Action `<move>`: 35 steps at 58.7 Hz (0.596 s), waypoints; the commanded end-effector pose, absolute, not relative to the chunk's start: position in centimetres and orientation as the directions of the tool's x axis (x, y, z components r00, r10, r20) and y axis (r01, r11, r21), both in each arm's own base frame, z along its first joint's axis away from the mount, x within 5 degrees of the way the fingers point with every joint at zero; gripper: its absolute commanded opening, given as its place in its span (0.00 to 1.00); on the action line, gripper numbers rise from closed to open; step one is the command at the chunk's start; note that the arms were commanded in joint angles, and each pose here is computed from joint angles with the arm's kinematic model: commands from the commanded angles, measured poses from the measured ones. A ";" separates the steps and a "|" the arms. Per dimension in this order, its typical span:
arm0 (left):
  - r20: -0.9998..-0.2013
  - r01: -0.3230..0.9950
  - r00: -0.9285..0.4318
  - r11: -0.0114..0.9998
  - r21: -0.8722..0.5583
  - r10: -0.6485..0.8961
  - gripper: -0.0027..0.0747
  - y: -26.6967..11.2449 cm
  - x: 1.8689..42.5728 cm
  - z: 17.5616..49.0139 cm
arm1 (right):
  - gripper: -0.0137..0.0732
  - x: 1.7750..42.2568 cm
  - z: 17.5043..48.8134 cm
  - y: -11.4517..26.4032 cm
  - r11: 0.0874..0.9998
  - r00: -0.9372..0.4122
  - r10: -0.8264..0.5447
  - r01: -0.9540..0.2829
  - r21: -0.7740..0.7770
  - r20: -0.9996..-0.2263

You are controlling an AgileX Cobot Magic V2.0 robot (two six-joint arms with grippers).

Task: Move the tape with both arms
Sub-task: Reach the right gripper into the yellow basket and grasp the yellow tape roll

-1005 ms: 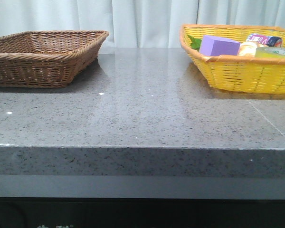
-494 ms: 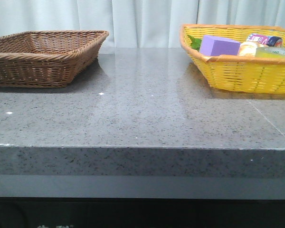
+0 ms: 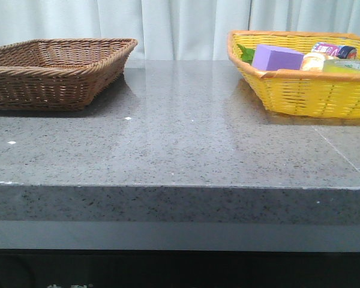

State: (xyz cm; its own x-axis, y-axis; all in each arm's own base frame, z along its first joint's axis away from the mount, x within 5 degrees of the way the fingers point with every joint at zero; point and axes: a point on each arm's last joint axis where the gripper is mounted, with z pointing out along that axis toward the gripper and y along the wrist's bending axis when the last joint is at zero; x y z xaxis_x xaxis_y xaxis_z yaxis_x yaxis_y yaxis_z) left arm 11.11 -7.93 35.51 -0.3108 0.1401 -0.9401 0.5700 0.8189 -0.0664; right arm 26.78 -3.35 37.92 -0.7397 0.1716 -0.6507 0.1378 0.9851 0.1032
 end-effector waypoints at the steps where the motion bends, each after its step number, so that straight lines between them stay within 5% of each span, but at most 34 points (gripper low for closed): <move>1: -0.972 0.601 -0.222 0.796 -0.075 0.076 0.81 -8.5 11.0 37.3 | 0.73 28.4 39.6 -3.7 0.985 -0.705 0.173 0.137 0.108 -0.687; 35: -0.973 0.609 -0.219 0.790 -0.075 0.077 0.81 -8.6 10.9 37.3 | 0.73 38.7 36.3 -5.3 0.997 -0.839 0.076 0.055 0.055 -0.539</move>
State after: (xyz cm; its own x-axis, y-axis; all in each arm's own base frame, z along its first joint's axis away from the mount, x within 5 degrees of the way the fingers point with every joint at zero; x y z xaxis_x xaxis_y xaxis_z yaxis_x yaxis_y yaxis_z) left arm 10.81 -8.39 35.60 -0.2972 0.1464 -0.9435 0.6027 0.7952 -0.0664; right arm 38.69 -5.09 33.88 -0.8833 0.0969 -0.4586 0.0724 0.9949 0.0707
